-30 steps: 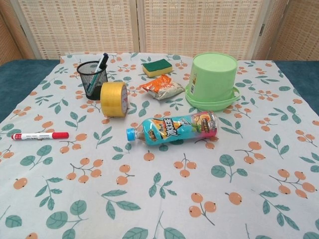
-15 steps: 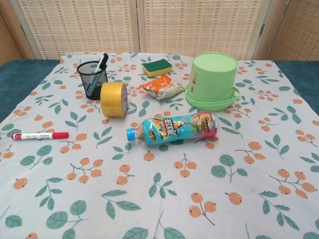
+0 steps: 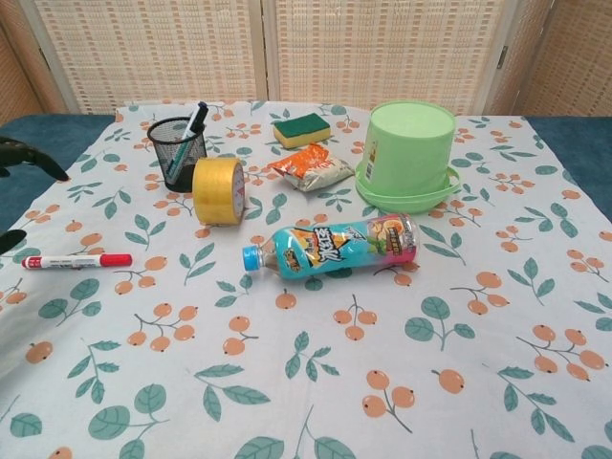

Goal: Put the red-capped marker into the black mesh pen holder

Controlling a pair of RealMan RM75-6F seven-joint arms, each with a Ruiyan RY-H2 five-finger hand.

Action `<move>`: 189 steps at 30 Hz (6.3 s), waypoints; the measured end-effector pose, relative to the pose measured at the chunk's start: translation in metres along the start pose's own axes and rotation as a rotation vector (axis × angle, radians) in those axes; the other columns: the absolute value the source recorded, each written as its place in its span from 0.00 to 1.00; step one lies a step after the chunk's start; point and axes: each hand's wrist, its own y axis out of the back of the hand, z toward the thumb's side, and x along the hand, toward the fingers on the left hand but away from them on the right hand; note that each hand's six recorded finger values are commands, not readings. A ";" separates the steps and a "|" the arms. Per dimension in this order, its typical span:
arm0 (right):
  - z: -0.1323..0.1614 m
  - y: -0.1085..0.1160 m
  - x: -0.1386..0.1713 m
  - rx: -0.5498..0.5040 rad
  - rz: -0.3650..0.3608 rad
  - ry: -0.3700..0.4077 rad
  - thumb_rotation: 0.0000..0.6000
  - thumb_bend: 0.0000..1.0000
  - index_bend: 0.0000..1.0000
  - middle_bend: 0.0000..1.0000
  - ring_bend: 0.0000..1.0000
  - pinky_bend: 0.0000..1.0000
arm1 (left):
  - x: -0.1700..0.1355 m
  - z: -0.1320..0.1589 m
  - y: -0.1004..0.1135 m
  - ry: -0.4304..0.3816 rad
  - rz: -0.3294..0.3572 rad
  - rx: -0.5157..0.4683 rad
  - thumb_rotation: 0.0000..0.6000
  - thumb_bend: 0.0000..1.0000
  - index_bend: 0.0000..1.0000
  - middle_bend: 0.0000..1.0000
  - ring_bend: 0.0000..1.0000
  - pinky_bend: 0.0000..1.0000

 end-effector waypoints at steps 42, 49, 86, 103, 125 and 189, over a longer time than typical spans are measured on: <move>-0.008 -0.004 -0.007 -0.003 0.021 -0.031 1.00 0.00 0.24 0.14 0.15 0.03 | 0.072 -0.014 -0.087 0.145 -0.135 0.134 1.00 0.36 0.41 0.33 0.11 0.22; -0.009 -0.003 -0.007 -0.008 0.022 -0.033 1.00 0.00 0.25 0.14 0.15 0.03 | 0.074 -0.013 -0.094 0.149 -0.143 0.136 1.00 0.36 0.43 0.36 0.12 0.22; -0.012 0.000 -0.009 -0.020 0.005 -0.017 1.00 0.00 0.28 0.14 0.19 0.11 | 0.074 -0.012 -0.016 0.139 0.149 0.157 1.00 0.36 0.49 0.56 0.24 0.29; -0.018 0.004 -0.008 -0.040 -0.020 -0.017 1.00 0.00 0.28 0.14 0.19 0.11 | 0.132 0.014 0.102 -0.058 0.228 -0.695 1.00 0.36 0.50 0.58 0.25 0.30; -0.026 0.003 -0.012 -0.007 -0.031 -0.089 1.00 0.00 0.28 0.14 0.19 0.11 | 0.267 0.058 0.076 -0.118 0.051 -1.097 1.00 0.36 0.50 0.57 0.24 0.26; 0.012 -0.004 -0.004 0.022 -0.013 0.055 1.00 0.00 0.30 0.14 0.19 0.00 | 0.019 -0.084 0.038 0.020 0.136 0.094 1.00 0.37 0.23 0.15 0.05 0.13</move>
